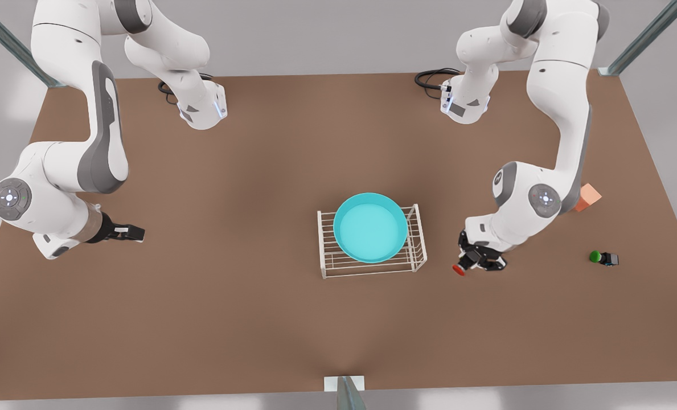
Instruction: Place the plate on the shelf with right arm and place the red button switch in the plate with left arm
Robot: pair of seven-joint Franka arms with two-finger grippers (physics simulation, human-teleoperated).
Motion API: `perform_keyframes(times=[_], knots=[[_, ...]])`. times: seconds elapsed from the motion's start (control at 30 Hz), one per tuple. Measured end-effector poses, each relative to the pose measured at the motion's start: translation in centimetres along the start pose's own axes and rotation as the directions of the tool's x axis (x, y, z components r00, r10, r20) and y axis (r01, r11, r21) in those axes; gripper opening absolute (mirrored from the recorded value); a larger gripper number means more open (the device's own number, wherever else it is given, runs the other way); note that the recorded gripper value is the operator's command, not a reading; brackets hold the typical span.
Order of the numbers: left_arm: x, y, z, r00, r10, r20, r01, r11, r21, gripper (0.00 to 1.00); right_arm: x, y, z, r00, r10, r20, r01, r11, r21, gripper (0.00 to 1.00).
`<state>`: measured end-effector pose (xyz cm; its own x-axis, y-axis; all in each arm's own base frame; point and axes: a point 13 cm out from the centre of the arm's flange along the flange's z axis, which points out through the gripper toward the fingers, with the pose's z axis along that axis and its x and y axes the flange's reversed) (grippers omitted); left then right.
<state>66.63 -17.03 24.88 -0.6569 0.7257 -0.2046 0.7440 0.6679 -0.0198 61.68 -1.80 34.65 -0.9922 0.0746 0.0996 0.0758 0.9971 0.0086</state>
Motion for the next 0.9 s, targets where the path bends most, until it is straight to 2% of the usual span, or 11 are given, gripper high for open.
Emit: perform_keyframes(times=[0.2, 0.3, 0.4, 0.43, 0.47, 0.63, 0.7, 0.77, 0.9], knots=[[-8.8, -11.6, -5.6, 0.998, -0.044, 0.051, 0.038, 0.993, 0.116, 0.38, 0.0, 0.0, 0.0, 1.000, 0.000, 0.000, 0.000, 1.000, 0.000, 1.00], [-10.7, -21.2, -3.4, 1.000, -0.016, -0.011, 0.018, 0.986, 0.163, 0.38, 0.0, 0.0, 0.0, 1.000, 0.000, -0.001, 0.000, 1.000, 0.000, 1.00], [-10.7, -25.3, 0.8, 0.996, -0.050, -0.071, 0.062, 0.984, 0.168, 0.39, 0.0, 0.0, 0.1, 1.000, 0.000, -0.001, 0.000, 1.000, 0.000, 1.00], [-10.6, -24.9, 1.6, 0.994, -0.076, -0.078, 0.087, 0.985, 0.151, 0.75, 0.0, 0.0, 0.1, 1.000, -0.001, -0.001, 0.001, 1.000, 0.000, 1.00], [-10.7, -24.1, 1.8, 0.991, -0.107, -0.076, 0.116, 0.984, 0.133, 1.00, 0.0, 0.0, 0.1, 1.000, -0.001, -0.001, 0.001, 1.000, 0.000, 1.00], [-10.9, -20.0, 1.3, 0.976, -0.213, -0.046, 0.214, 0.976, 0.039, 1.00, -0.3, 0.1, 0.0, 1.000, -0.001, 0.003, 0.001, 1.000, 0.000, 1.00], [-12.5, -12.5, -6.3, 0.957, -0.289, 0.028, 0.289, 0.956, -0.041, 1.00, -0.3, 0.0, 0.0, 1.000, 0.000, 0.003, 0.000, 1.000, 0.000, 1.00], [-10.8, -5.7, -12.2, 0.928, -0.371, 0.033, 0.373, 0.922, -0.108, 1.00, -0.5, 0.0, 0.0, 1.000, 0.000, 0.004, 0.000, 1.000, -0.001, 1.00], [-4.8, 0.3, -16.2, 0.861, -0.503, -0.070, 0.488, 0.858, -0.162, 1.00, -0.6, 0.1, 0.0, 1.000, -0.001, 0.004, 0.001, 1.000, -0.001, 1.00]])
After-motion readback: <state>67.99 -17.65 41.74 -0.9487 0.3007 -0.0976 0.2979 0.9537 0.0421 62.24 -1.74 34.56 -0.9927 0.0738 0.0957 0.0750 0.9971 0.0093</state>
